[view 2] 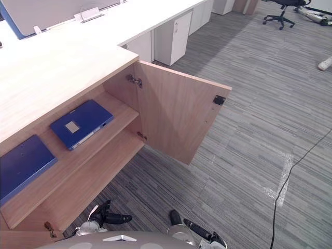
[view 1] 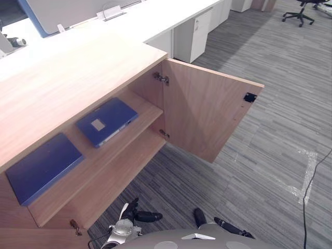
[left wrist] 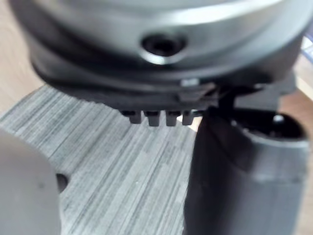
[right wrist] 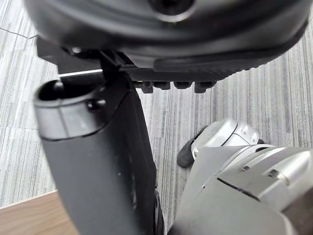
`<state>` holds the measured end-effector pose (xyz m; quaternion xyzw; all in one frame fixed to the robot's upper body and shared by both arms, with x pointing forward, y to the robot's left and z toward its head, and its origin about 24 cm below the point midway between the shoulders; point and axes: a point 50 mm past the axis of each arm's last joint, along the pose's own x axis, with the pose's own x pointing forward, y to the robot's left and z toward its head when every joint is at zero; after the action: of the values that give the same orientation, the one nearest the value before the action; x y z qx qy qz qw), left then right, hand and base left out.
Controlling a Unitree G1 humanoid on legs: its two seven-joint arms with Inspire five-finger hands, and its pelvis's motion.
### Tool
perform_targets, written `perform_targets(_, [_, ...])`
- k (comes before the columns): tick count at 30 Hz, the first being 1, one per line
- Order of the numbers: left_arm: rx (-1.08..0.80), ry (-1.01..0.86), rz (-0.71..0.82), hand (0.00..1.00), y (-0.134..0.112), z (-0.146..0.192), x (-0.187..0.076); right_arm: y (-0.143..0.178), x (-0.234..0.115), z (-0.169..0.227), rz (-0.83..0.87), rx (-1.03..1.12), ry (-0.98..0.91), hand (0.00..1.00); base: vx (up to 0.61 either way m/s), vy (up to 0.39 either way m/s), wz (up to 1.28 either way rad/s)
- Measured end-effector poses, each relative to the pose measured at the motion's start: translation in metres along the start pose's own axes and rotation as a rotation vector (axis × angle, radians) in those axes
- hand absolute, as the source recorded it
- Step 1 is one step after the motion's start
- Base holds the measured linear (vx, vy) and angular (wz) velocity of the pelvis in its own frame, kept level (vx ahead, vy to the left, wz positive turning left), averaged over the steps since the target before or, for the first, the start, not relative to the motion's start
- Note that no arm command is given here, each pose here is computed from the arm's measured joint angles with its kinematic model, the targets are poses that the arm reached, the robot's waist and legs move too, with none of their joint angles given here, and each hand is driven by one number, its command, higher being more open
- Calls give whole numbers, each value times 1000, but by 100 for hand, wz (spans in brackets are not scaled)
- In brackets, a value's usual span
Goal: Walk over to the cabinet, pick up the folder, carry it to the office cabinet, place the folder inside the office cabinet, then close the office cabinet door
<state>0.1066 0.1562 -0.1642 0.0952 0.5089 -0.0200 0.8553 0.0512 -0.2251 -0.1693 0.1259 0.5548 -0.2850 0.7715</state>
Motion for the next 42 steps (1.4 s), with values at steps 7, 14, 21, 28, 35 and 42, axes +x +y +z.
perform_targets(7, [62, -39, -39, 100, -4, 10, 1, -1, 0, 16, -18, 30, -66, 100, -81, -57, -80])
perform_targets(14, [90, -28, -45, 100, -2, 9, 1, -7, 3, 22, -27, 77, -39, 100, -13, -121, -73])
perform_targets(21, [91, -9, 26, 100, 16, 5, 2, 10, 1, 3, 25, -22, 32, 100, 111, -255, -19])
perform_targets(28, [90, -20, 29, 100, 14, 7, 2, 10, 1, 1, 26, -39, 38, 100, -10, -57, 0])
perform_targets(35, [107, -16, 49, 100, 21, 4, 1, 15, 1, 7, 41, 96, 4, 100, -14, 136, 0])
perform_targets(42, [80, -10, 75, 100, 33, -2, -1, -50, 6, 61, -141, 324, -59, 100, -1, 163, 8])
